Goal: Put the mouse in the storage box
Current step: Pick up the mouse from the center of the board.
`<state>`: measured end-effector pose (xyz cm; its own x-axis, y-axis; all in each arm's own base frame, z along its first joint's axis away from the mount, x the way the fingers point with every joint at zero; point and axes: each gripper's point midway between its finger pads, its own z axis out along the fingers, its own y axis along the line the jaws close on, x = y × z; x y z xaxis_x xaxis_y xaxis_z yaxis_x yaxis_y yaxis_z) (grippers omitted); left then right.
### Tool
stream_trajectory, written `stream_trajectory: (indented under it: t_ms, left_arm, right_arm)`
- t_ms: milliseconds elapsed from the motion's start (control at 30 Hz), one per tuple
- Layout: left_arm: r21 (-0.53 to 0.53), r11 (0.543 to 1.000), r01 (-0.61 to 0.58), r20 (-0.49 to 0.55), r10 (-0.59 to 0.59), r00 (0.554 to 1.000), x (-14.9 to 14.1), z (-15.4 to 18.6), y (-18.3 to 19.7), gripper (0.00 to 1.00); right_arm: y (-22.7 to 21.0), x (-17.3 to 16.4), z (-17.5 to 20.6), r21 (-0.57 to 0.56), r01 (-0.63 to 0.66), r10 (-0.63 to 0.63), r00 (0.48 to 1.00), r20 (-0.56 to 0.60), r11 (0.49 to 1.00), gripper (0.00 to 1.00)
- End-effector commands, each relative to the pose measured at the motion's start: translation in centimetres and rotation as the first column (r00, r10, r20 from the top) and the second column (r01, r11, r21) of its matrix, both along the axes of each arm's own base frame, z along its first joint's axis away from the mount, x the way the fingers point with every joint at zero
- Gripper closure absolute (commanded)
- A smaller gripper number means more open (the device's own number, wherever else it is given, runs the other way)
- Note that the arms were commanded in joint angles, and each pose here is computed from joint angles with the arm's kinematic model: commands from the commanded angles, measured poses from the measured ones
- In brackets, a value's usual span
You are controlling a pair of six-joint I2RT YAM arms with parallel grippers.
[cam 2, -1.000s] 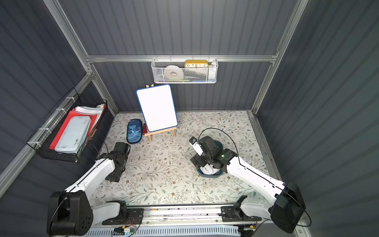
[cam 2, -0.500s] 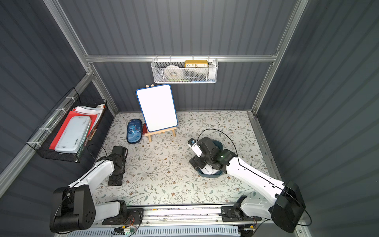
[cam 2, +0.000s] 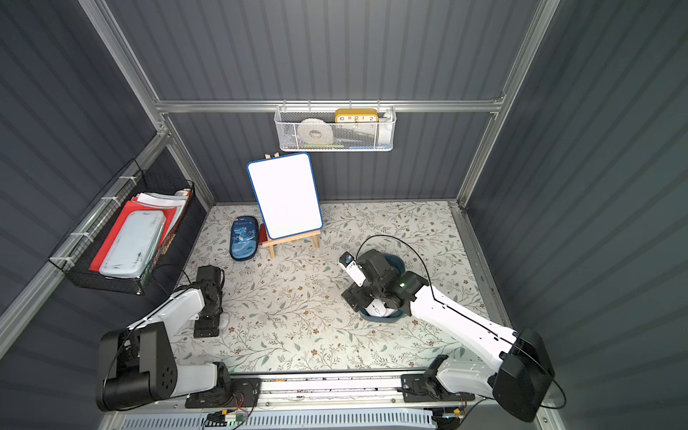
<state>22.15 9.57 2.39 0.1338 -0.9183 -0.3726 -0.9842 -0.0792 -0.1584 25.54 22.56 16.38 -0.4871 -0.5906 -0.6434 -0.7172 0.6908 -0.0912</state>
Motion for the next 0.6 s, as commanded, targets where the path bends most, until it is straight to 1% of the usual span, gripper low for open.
stream_trajectory:
  t_ms: [0, 100, 133, 200, 367, 433, 567]
  left_arm:
    - [0.000, 0.999, 0.039, -0.006, -0.039, 0.999, 1.2, 0.0, 0.2, 0.06]
    - [-0.017, 0.998, 0.056, -0.011, -0.056, 0.998, 1.3, -0.6, -0.1, 0.12]
    - [-0.022, 0.998, 0.066, -0.006, -0.067, 0.998, 1.4, -0.7, -0.2, 0.15]
    - [-0.027, 0.996, 0.087, -0.006, -0.087, 0.996, 1.6, -1.0, -0.4, 0.18]
    - [-0.029, 0.991, 0.134, -0.013, -0.135, 0.991, 1.7, -1.2, -0.5, 0.31]
    - [-0.044, 0.986, 0.163, 0.012, -0.162, 0.987, 2.1, -1.0, -0.9, 0.37]
    - [-0.070, 0.962, 0.263, 0.072, -0.259, 0.963, 3.1, -0.3, -2.0, 0.44]
  right_arm:
    - [0.2, -0.3, 0.2, -0.001, -0.013, 0.013, 1.000, -0.008, 1.000, 0.02]
    - [0.2, -0.3, 0.1, -0.003, -0.013, 0.013, 1.000, -0.006, 1.000, 0.02]
    - [0.2, -0.3, 0.2, -0.002, -0.014, 0.014, 1.000, -0.005, 1.000, 0.02]
    - [0.2, -0.3, 0.2, -0.001, -0.014, 0.014, 1.000, -0.002, 1.000, 0.02]
    - [0.3, -0.2, 0.1, -0.011, -0.013, 0.013, 1.000, -0.004, 1.000, 0.02]
    - [0.3, -0.2, 0.0, -0.011, -0.014, 0.014, 1.000, -0.005, 1.000, 0.02]
    - [0.2, -0.4, -0.1, -0.009, -0.012, 0.012, 1.000, -0.006, 1.000, 0.02]
